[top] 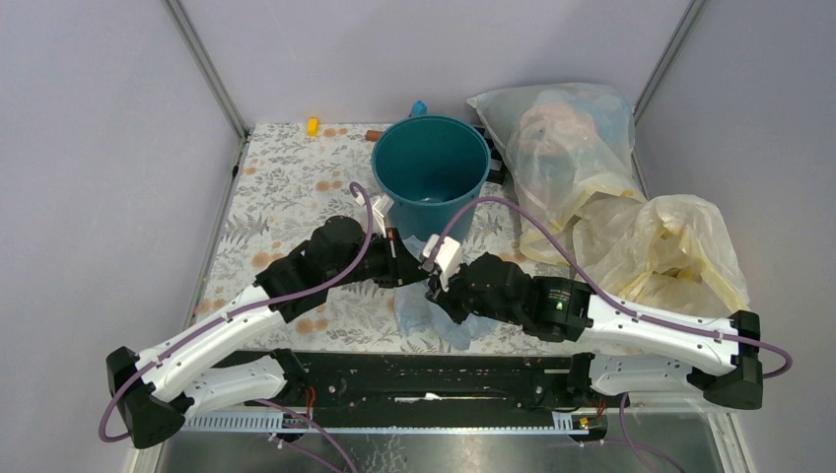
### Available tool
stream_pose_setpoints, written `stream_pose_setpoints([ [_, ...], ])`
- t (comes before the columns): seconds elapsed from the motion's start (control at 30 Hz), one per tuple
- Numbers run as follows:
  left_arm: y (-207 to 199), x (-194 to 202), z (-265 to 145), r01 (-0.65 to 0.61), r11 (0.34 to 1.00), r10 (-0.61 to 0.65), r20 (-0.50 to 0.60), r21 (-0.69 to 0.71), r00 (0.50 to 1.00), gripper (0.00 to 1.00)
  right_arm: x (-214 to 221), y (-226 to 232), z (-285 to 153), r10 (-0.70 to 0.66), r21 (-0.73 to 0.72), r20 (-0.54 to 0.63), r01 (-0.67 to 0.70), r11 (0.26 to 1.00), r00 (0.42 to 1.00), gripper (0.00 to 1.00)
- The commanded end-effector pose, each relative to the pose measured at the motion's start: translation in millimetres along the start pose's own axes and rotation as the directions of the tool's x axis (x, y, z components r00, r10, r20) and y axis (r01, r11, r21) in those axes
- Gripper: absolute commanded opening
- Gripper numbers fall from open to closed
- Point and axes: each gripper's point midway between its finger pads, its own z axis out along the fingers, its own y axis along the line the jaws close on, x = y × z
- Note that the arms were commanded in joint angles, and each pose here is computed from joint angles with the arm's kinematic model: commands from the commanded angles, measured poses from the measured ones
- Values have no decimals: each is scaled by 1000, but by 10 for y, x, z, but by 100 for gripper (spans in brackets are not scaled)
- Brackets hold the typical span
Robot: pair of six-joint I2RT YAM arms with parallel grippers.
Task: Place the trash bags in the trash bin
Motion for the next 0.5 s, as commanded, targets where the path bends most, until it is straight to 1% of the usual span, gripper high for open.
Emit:
stream_pose_setpoints([
  [0.0, -118, -120, -119, -43, 998, 41, 59, 38, 997, 26, -363, -205, -202, 44, 110, 185, -65, 992, 982, 0],
  [0.1, -103, -171, -280, -70, 997, 68, 99, 13, 993, 54, -362, -319, -329, 77, 158, 223, -114, 981, 972, 0],
  [0.17, -75, -198, -399, -81, 997, 82, 126, -11, 989, 66, -328, -413, -389, 97, 203, 232, -146, 968, 968, 0],
  [0.23, -46, -206, -517, -88, 996, 91, 147, -30, 985, 70, -287, -542, -438, 121, 272, 240, -186, 944, 963, 0],
  [0.3, 0, -188, -615, -84, 995, 91, 158, -49, 983, 71, -268, -688, -497, 138, 350, 252, -223, 910, 958, 0],
  [0.47, 214, -9, -721, -48, 995, 60, 153, -83, 986, 69, -361, -842, -596, 177, 429, 299, -297, 853, 938, 0],
])
